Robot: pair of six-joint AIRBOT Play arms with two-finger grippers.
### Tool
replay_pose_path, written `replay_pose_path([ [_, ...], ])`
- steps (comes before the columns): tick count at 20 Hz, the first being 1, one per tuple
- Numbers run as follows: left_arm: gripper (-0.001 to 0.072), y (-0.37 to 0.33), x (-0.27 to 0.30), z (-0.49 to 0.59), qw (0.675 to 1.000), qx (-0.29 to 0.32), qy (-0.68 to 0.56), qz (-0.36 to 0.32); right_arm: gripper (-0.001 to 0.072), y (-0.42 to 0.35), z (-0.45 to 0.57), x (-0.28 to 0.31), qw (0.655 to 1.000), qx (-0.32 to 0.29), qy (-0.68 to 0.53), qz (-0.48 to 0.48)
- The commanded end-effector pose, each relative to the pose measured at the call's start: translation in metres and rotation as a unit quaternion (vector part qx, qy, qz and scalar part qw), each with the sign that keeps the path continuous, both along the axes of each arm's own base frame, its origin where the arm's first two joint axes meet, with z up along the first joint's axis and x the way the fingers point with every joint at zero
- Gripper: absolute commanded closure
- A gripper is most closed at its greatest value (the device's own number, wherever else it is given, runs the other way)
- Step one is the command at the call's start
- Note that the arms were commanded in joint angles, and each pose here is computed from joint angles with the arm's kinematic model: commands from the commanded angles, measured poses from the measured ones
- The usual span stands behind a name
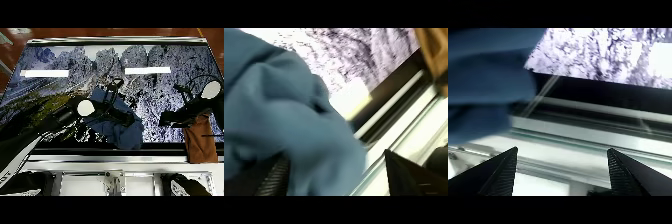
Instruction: Fold the shirts.
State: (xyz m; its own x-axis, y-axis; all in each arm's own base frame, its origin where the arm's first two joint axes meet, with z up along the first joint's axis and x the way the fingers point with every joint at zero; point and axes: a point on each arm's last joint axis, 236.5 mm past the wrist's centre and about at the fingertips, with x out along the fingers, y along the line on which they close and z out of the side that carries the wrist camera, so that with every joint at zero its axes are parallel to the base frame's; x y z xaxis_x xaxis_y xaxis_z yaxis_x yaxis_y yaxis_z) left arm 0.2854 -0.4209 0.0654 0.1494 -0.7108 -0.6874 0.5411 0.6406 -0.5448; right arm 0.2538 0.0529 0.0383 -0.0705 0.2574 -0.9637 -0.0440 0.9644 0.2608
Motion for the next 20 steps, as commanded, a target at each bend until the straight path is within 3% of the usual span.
replay_pose_path([
  [1, 0.0, 0.024, 0.027, -0.016, 0.997, 0.003, 0.067, 0.043, 0.0029, -0.041, -0.006, -0.007, 0.996, -0.086, 0.013, 0.018],
  [4, 0.0007, 0.124, 0.055, -0.005, 0.992, 0.05, 0.098, 0.064, 0.0029, -0.086, -0.006, -0.009, 0.983, -0.181, 0.017, 0.017],
  [8, 0.0005, 0.225, 0.039, -0.04, 0.968, 0.101, 0.194, 0.126, 0.0029, -0.087, -0.01, 0.002, 0.983, -0.184, -0.005, 0.008],
  [12, -0.0001, 0.224, 0.005, -0.107, 0.943, 0.07, 0.28, 0.164, 0.0029, -0.048, -0.037, 0.0, 0.994, -0.101, -0.01, 0.036],
  [20, 0.0001, 0.197, 0.032, -0.161, 0.921, 0.017, 0.296, 0.252, 0.0029, 0.003, -0.044, -0.002, 1.0, 0.008, -0.009, 0.021],
])
